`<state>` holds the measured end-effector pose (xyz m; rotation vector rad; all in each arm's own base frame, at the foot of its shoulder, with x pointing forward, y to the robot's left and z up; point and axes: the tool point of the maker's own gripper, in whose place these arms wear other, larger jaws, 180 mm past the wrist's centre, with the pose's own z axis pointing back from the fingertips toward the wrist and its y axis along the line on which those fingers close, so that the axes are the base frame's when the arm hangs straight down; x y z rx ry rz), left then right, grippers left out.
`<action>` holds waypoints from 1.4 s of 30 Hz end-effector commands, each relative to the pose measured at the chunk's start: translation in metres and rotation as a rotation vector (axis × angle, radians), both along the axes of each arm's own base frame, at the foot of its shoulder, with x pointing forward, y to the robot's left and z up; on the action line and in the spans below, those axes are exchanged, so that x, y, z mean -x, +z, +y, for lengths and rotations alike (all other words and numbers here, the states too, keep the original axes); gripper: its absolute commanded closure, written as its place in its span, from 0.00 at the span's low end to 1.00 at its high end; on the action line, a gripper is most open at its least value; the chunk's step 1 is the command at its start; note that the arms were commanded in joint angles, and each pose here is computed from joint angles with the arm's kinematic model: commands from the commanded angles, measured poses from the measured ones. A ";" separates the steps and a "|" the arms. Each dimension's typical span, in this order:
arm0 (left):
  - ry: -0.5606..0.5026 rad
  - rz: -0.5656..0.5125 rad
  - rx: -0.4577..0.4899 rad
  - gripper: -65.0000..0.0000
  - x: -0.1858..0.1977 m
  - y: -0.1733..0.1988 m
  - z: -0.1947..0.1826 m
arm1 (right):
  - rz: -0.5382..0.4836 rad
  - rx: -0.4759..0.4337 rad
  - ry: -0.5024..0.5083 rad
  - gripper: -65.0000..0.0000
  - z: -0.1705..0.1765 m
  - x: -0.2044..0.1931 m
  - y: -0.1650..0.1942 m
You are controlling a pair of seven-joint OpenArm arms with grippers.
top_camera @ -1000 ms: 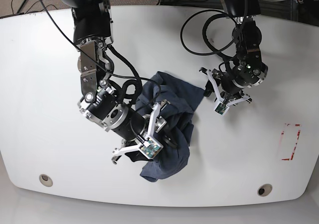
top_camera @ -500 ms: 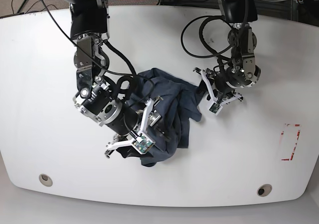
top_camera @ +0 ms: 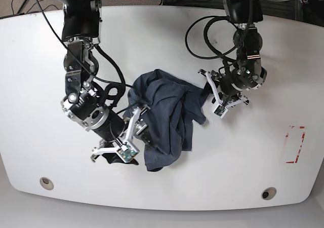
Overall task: Layout the t-shirt on the table in an organized manner, then fold the t-shirt properly
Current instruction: 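Drag the held navy shirt toward the table centre with the right gripper, then regrasp the navy shirt bunch with the right gripper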
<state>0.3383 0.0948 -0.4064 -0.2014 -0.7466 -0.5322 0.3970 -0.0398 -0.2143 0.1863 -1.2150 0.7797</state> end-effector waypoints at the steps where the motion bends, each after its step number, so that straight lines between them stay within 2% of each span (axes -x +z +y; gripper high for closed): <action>1: 0.005 -0.061 0.013 0.64 -0.011 0.017 0.001 | -0.013 -0.036 0.006 0.47 0.010 -0.014 0.009; 4: 0.005 -0.053 0.012 0.64 -0.008 0.014 0.002 | 0.053 -0.054 0.001 0.47 0.014 -0.028 -0.007; 15: 0.005 -0.046 0.010 0.64 -0.005 0.012 0.002 | 0.180 -0.131 0.003 0.47 0.030 -0.079 -0.027; 21: 0.005 -0.044 0.011 0.64 -0.005 0.011 0.002 | 0.284 -0.192 -0.021 0.47 0.033 -0.100 -0.048; 28: 0.005 -0.043 0.011 0.64 -0.004 0.011 0.002 | 0.379 -0.269 -0.040 0.47 0.041 -0.109 -0.065; 36: 0.005 -0.041 0.012 0.64 -0.004 0.010 0.002 | 0.426 -0.260 -0.016 0.47 0.059 -0.102 -0.070; 39: 0.005 -0.043 0.014 0.64 -0.005 0.010 0.001 | 0.456 -0.239 -0.014 0.47 0.061 -0.098 -0.075; 42: 0.005 -0.044 0.015 0.64 -0.005 0.010 0.001 | 0.470 -0.255 -0.021 0.47 0.059 -0.097 -0.076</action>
